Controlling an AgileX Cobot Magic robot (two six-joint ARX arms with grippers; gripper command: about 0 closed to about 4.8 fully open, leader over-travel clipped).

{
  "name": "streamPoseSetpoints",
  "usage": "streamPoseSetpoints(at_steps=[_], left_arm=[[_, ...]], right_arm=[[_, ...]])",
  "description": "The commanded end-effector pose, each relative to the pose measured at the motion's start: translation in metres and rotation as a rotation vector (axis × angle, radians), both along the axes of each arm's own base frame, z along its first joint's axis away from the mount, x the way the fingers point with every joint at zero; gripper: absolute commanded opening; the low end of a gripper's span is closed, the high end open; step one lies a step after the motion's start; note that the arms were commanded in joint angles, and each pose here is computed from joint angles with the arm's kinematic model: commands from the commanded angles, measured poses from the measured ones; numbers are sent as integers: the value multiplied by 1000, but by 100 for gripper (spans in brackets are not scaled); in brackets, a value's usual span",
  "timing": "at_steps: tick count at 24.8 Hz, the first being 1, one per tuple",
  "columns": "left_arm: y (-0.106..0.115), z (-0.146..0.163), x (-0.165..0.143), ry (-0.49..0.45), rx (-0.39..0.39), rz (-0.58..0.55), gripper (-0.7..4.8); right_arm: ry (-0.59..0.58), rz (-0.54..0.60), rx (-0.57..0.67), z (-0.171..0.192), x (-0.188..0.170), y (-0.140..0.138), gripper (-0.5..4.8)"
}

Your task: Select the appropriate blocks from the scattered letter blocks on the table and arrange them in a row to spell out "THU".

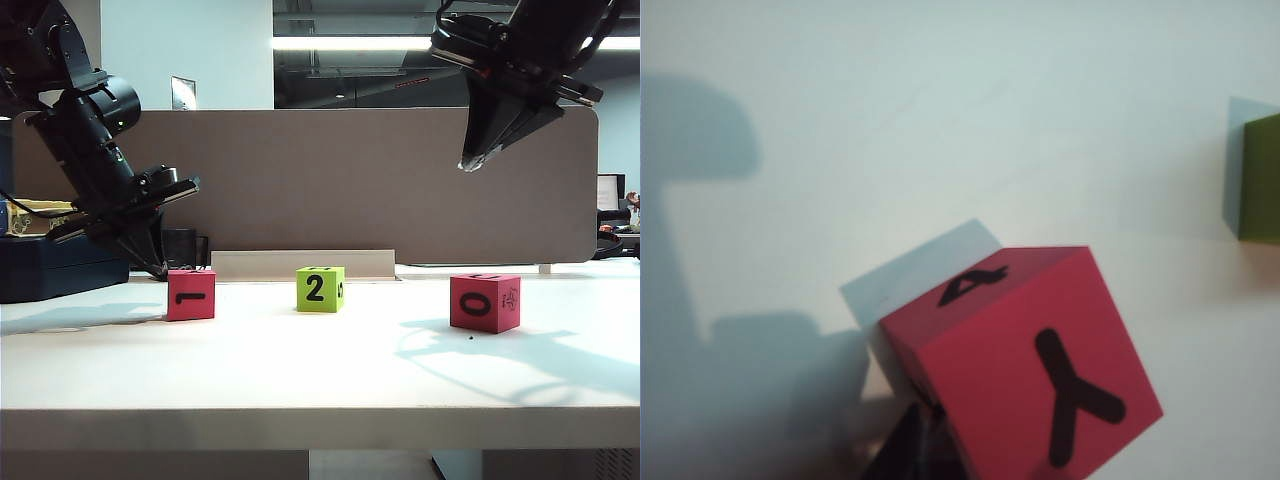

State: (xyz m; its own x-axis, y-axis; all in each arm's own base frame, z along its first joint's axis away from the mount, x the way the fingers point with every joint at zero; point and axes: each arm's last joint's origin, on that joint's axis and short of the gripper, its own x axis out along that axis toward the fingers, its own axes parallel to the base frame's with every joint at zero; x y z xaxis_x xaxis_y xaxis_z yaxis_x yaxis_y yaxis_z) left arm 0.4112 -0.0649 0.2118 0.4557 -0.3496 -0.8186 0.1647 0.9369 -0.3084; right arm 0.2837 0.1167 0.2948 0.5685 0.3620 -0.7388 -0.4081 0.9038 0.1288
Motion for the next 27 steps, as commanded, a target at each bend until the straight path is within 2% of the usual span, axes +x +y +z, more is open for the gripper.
streamPoseSetpoints(at_steps=[1, 8, 16, 21, 23, 24, 27], left_arm=[[0, 2, 0, -8, -18, -10, -5], [-7, 5, 3, -45, -73, -54, -5], [-38, 10, 2, -121, -102, -139, -5], [-46, 15, 5, -194, -115, -158, -5], [-46, 18, 9, -231, -95, -139, -5], [-45, 19, 11, -261, -49, -104, -5], [-45, 18, 15, -296, -24, -110, -5]], right_arm=[[-15, 0, 4, 3, 0, 0, -5], [-14, 0, 4, 3, 0, 0, -5], [-11, 0, 3, 3, 0, 0, -5], [-10, 0, 3, 3, 0, 0, -5], [-8, 0, 2, 3, 0, 0, -5], [-4, 0, 1, 2, -1, 0, -5], [-1, 0, 0, 2, -1, 0, -5]])
